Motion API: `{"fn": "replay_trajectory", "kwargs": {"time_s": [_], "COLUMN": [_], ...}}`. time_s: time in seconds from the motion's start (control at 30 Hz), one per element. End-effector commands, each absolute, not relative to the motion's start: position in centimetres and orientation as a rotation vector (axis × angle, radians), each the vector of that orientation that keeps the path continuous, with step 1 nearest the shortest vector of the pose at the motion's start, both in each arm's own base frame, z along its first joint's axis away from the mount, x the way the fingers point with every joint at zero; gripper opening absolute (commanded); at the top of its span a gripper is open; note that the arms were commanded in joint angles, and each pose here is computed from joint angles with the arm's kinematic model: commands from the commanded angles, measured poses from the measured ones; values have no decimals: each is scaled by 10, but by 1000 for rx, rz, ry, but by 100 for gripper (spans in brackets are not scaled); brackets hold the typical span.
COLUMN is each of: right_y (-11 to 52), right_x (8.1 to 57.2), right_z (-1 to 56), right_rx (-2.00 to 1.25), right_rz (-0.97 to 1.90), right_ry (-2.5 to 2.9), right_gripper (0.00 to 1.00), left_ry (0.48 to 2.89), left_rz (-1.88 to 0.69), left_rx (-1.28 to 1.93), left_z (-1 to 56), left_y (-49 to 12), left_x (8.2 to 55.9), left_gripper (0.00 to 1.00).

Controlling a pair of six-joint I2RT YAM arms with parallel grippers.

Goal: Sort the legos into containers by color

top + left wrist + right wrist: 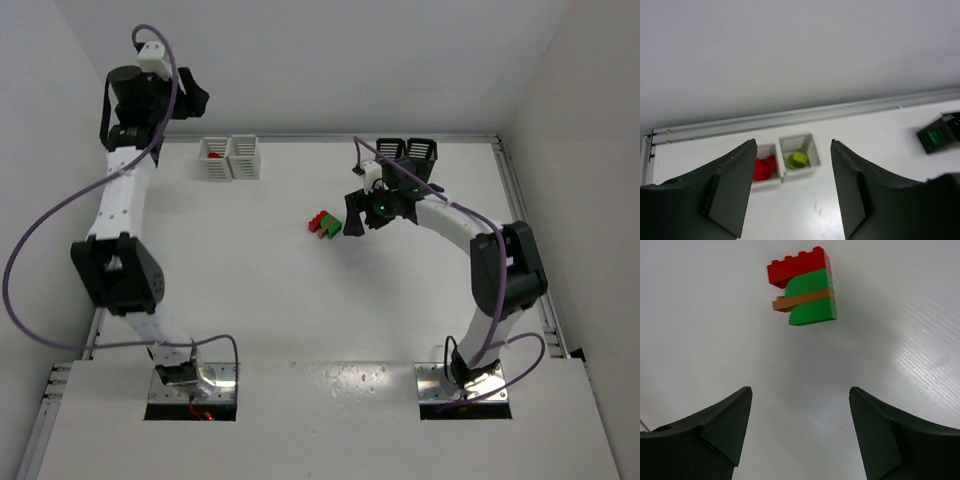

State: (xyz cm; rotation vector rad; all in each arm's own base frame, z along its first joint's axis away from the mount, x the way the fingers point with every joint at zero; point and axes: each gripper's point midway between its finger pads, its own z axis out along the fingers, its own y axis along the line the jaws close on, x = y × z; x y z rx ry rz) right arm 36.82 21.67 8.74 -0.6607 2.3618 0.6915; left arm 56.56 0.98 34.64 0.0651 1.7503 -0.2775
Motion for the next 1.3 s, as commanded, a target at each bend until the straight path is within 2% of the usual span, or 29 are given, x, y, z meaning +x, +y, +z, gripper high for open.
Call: {"fn": "replay_trajectory", "kwargs": {"time_s": [0.0,0.03,0.07,0.1,0.2,0.43,1.03,1.27], "right_y": [222,222,222,223,226,238,254,260], "right_x": [385,385,391,391,398,407,436,436], "right_z": [84,78,80,78,69,41,6,3], "right_rx": [-686,-686,-681,-719,-755,-903,-936,-990], "right_rz": [632,632,616,589,555,454,228,266], "right_ry": [2350,2350,2330,2311,2317,2346,2381,2350], "right_gripper": [79,81,82,84,84,86,88,75], "left_ry": [1716,1648,1644,1691,1677,1779,1820,1845], "left_rz": [-358,-322,-315,-326,-316,-383,-411,-406], "left_rx": [163,198,206,196,222,231,217,210], "left_z": [360,385,382,355,355,309,289,278], "left_y": [-23,-28,-29,-30,-34,-44,-44,-40], "left_x": [508,483,471,460,426,392,388,391], "left_gripper": [66,67,67,69,70,71,71,71]}}
